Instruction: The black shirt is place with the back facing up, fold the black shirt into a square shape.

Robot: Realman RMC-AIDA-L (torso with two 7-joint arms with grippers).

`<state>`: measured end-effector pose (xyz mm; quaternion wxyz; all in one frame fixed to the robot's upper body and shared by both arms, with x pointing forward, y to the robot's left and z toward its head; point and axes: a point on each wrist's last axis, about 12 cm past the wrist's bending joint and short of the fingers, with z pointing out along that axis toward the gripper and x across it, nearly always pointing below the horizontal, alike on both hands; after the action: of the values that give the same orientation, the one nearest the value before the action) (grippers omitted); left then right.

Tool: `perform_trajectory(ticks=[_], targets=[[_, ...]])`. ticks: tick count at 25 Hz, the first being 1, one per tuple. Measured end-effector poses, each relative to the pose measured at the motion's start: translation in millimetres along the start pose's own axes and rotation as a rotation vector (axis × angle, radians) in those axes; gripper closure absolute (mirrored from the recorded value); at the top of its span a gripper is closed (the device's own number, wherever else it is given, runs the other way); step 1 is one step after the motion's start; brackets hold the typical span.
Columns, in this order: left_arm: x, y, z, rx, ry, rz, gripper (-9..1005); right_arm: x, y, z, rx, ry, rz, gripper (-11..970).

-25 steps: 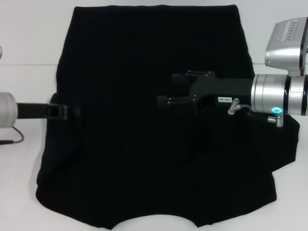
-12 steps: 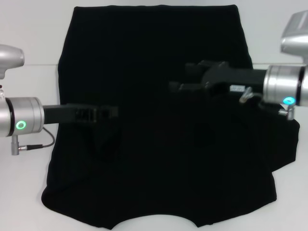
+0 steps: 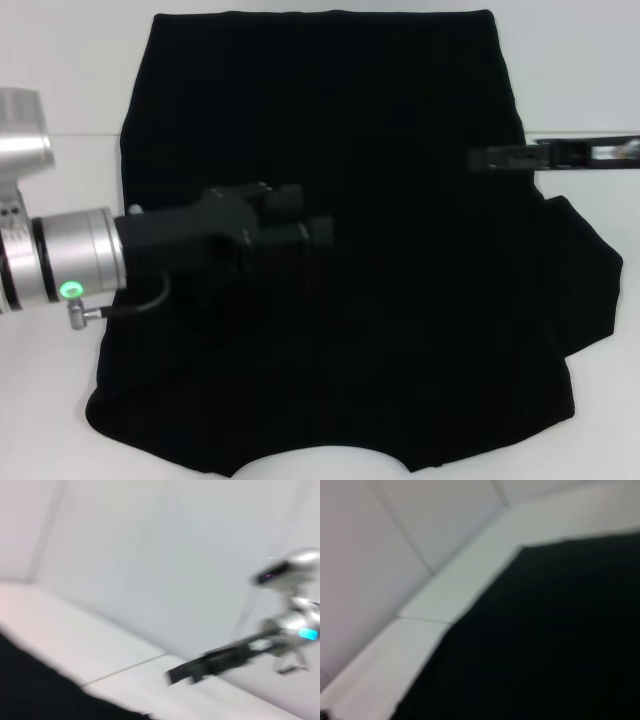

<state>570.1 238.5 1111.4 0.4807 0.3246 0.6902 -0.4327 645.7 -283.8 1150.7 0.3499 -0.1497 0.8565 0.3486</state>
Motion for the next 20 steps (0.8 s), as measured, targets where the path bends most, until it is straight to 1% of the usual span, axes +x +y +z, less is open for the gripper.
perform_trajectory(ticks=[2, 3, 4, 6, 9, 11, 14, 20], targets=[[3, -6.2, 4, 0.054, 0.007, 0.080, 346, 3, -6.7, -9, 0.028, 0.040, 0.066, 65], [4, -9.0, 6, 0.078, 0.018, 0.122, 326, 7, -12.0, -20, 0.046, 0.073, 0.120, 65], [6, -11.4, 8, 0.096, 0.032, 0.160, 305, 7, -12.0, -20, 0.046, 0.073, 0.120, 65], [11, -15.2, 12, 0.127, 0.067, 0.219, 264, 12, -15.7, -28, 0.063, 0.099, 0.158, 66], [16, -18.4, 16, 0.160, 0.125, 0.280, 203, 20, -23.9, -39, 0.110, 0.138, 0.228, 66], [18, -19.3, 17, 0.171, 0.151, 0.303, 141, 24, -29.2, -45, 0.143, 0.160, 0.272, 67], [20, -19.9, 18, 0.177, 0.163, 0.316, 48, 29, -33.2, -51, 0.166, 0.185, 0.309, 68], [20, -20.1, 18, 0.180, 0.165, 0.322, 47, 39, -40.4, -57, 0.250, 0.269, 0.352, 69]])
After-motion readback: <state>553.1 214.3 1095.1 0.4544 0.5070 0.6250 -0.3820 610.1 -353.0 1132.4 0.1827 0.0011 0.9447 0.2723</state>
